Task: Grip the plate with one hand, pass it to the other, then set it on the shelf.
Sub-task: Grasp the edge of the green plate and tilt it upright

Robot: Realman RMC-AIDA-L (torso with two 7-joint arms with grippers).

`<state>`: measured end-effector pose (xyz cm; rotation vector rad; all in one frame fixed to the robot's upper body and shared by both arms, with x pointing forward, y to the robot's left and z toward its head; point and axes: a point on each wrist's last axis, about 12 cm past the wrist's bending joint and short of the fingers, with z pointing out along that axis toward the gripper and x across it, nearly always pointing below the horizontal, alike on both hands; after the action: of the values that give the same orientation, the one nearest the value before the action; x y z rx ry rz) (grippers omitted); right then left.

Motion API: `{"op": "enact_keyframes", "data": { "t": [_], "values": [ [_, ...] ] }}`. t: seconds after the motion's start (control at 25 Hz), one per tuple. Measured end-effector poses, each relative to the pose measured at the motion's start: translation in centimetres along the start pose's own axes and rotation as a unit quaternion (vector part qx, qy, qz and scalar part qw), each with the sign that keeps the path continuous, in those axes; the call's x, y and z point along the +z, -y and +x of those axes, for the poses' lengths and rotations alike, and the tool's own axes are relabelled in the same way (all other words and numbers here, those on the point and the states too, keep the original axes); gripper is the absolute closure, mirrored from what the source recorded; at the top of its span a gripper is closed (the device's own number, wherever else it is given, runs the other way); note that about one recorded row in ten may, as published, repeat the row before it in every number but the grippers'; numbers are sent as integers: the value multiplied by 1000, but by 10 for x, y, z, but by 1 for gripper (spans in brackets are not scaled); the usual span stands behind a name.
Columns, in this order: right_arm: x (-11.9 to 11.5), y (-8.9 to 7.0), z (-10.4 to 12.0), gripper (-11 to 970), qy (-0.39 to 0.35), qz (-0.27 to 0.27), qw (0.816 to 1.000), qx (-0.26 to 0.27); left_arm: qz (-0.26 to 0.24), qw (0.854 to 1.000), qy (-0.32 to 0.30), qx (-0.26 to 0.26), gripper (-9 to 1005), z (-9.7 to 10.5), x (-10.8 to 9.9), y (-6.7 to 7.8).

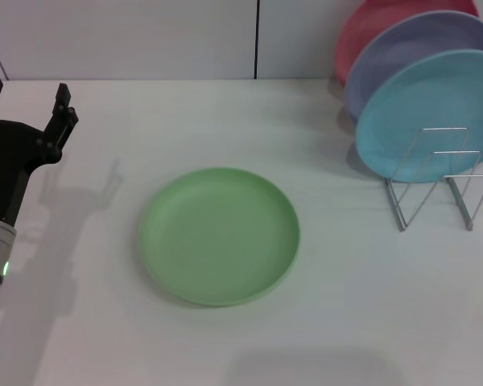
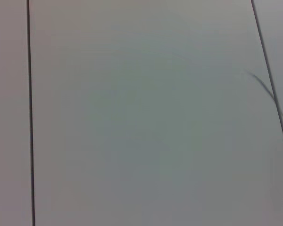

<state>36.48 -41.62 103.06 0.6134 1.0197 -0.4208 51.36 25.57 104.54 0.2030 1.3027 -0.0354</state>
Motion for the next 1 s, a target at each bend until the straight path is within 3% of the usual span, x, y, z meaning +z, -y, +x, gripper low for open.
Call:
{"op": "enact_keyframes", "data": {
  "t": [0.76,1.0],
  "values": [
    [0,-2,1,127,-1,0,1000,4,2,1000,1,2,133,-1,1,0],
    [1,-3,1,128,-1,-2,1000,5,12,1000,-16,6,132,0,9,7]
  ]
}}
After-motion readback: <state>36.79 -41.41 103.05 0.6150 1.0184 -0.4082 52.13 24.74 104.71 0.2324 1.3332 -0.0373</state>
